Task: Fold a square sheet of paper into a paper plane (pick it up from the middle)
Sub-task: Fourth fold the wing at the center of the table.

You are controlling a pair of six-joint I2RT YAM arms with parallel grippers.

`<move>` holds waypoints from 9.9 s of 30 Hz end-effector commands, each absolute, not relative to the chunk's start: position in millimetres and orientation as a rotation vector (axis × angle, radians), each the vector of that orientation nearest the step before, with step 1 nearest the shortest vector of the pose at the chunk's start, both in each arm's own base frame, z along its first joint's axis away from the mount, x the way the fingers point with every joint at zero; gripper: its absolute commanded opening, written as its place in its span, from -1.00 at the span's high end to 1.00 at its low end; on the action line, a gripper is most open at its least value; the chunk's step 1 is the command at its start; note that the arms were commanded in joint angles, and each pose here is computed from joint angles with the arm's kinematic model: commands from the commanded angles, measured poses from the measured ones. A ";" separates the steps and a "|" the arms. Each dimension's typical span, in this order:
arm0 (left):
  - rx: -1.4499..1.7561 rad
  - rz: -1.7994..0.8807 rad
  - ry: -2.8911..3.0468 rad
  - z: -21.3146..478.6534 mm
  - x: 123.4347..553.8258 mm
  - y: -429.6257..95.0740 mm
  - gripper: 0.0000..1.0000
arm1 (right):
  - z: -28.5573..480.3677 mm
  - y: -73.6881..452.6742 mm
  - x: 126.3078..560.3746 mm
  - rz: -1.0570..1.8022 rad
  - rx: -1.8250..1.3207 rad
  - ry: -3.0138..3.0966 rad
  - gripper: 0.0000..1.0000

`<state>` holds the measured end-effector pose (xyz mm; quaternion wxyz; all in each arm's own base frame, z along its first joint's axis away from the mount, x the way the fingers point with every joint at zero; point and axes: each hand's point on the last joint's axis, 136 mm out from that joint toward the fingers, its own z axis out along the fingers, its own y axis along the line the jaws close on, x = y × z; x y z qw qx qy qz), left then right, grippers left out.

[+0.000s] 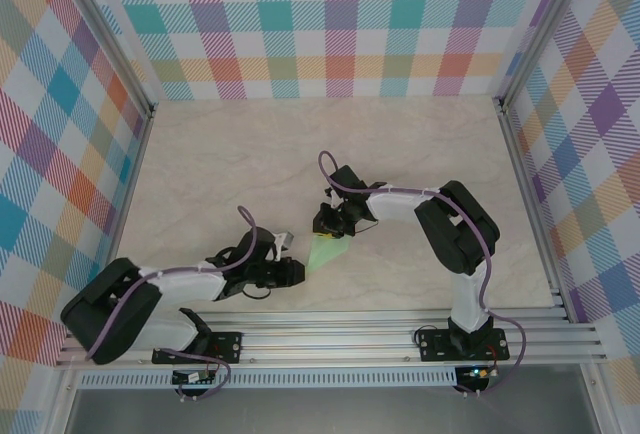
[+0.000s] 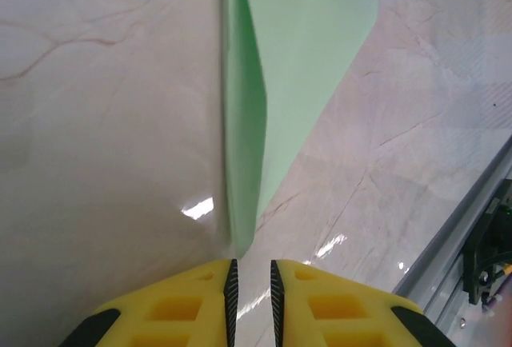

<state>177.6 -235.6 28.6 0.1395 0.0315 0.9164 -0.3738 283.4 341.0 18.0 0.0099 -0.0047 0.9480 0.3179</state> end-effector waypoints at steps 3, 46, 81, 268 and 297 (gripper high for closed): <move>0.019 -0.975 2.587 56.3 190.8 -216.9 0.57 | -2.3 329.0 274.9 0.907 0.001 3.014 0.62; 0.071 -0.960 2.758 -16.2 203.2 -243.0 0.69 | 63.6 334.2 272.5 1.082 0.057 2.825 0.58; 0.068 -0.947 2.764 -8.5 201.5 -240.8 0.75 | 3.7 298.4 303.0 1.047 0.168 2.874 0.59; 0.217 -0.866 2.702 48.1 190.1 -308.3 0.62 | -21.2 255.3 270.1 1.102 0.136 2.947 0.65; 0.236 -0.830 2.834 11.2 179.6 -295.1 0.62 | -29.1 253.7 267.7 1.084 0.143 2.977 0.64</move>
